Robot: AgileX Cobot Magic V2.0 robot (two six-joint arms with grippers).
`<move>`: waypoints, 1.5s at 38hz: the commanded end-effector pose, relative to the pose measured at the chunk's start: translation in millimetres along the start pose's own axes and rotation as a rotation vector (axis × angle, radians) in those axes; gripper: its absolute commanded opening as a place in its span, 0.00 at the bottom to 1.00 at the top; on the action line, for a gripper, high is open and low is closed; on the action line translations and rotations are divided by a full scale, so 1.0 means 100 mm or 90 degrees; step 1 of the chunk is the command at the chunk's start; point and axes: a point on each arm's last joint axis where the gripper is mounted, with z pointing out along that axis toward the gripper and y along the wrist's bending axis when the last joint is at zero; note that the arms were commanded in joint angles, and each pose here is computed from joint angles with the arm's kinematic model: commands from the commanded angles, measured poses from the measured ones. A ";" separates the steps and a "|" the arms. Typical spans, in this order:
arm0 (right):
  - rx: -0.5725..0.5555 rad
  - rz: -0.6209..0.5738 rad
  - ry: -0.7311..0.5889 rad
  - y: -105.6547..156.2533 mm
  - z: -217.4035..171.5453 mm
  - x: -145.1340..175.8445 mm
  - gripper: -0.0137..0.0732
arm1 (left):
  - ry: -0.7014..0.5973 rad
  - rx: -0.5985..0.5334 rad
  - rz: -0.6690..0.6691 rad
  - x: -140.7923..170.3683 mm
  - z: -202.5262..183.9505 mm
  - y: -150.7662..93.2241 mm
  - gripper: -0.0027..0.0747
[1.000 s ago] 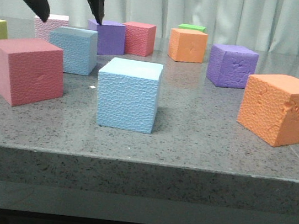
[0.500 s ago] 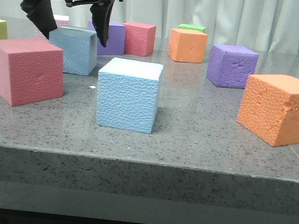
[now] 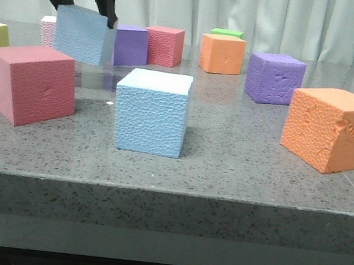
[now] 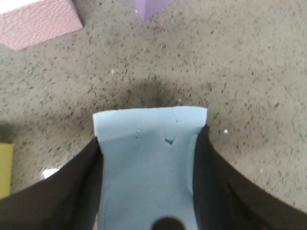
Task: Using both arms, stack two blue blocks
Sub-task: 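Lift the held cube with the left gripper and lower it onto the placed blue cube, then hold the top cube on the stack with the left gripper, then open it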
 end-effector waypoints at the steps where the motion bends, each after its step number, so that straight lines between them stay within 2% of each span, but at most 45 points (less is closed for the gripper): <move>1: 0.014 0.009 -0.060 -0.01 -0.02 -0.15 0.09 | -0.031 0.012 0.027 0.01 -0.42 -0.06 0.28; 10: 0.014 0.009 -0.059 -0.01 -0.02 -0.15 0.09 | -0.076 0.050 0.084 0.16 -0.83 -0.28 0.28; 20: 0.013 0.009 -0.056 -0.01 -0.02 -0.14 0.09 | -0.122 0.098 0.114 0.34 -1.25 -0.41 0.28; 27: 0.013 0.009 -0.056 -0.01 -0.02 -0.14 0.09 | -0.117 0.148 0.135 0.51 -1.40 -0.55 0.28; 34: 0.013 0.009 -0.055 -0.01 -0.02 -0.14 0.09 | -0.083 0.153 0.169 0.68 -1.26 -0.69 0.28; 44: 0.012 0.009 -0.052 -0.01 -0.02 -0.14 0.09 | -0.103 0.193 0.212 0.91 -1.03 -0.95 0.28; 57: 0.011 0.009 -0.050 -0.01 -0.02 -0.13 0.09 | -0.077 0.194 0.194 1.00 -0.86 -0.96 0.28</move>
